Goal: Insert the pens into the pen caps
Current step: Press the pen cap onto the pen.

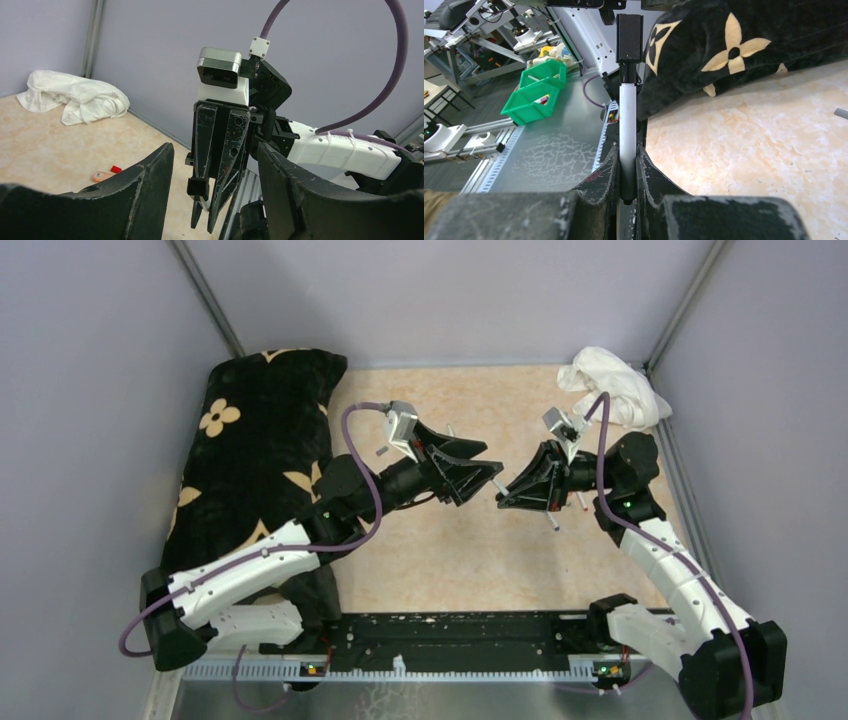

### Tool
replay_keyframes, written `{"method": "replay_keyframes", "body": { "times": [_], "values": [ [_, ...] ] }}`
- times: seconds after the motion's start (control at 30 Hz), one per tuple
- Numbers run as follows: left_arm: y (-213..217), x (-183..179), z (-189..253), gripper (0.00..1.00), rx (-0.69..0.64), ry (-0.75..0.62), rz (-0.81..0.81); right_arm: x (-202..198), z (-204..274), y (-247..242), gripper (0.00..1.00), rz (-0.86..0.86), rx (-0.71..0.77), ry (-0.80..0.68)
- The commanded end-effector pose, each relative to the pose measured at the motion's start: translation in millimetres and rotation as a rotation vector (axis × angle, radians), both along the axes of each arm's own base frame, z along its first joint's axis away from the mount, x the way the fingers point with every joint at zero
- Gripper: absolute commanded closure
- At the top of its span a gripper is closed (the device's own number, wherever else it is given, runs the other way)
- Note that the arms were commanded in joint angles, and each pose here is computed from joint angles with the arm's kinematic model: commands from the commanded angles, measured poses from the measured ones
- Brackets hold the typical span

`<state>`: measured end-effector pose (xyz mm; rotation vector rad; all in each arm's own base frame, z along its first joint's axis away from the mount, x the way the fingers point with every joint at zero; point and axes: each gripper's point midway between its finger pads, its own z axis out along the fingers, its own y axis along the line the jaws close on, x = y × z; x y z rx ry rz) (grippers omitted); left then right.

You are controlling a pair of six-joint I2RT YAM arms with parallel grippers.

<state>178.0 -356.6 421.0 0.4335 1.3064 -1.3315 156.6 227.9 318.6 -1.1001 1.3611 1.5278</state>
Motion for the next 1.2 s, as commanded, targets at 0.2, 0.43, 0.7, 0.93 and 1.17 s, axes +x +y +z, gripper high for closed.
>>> {"method": "replay_keyframes", "body": {
  "times": [0.2,0.43,0.7,0.93,1.17],
  "values": [
    [-3,-3,-3,0.41,-0.019,0.046,-0.055,-3,7,-3,1.0,0.0,0.01,-0.056],
    [-3,-1,-11,0.44,-0.013,0.069,-0.051,-2,8,-3,1.0,-0.002,0.012,-0.055],
    [-4,0,-17,0.52,-0.007,0.086,-0.045,-1,9,-2,1.0,-0.006,0.012,-0.052],
    [-6,1,-22,0.61,-0.001,0.1,-0.05,0,9,-2,1.0,-0.008,0.012,-0.048],
    [-11,1,-29,0.75,0.012,0.12,-0.068,1,12,-2,1.0,-0.013,0.015,-0.039]
  ]
}}
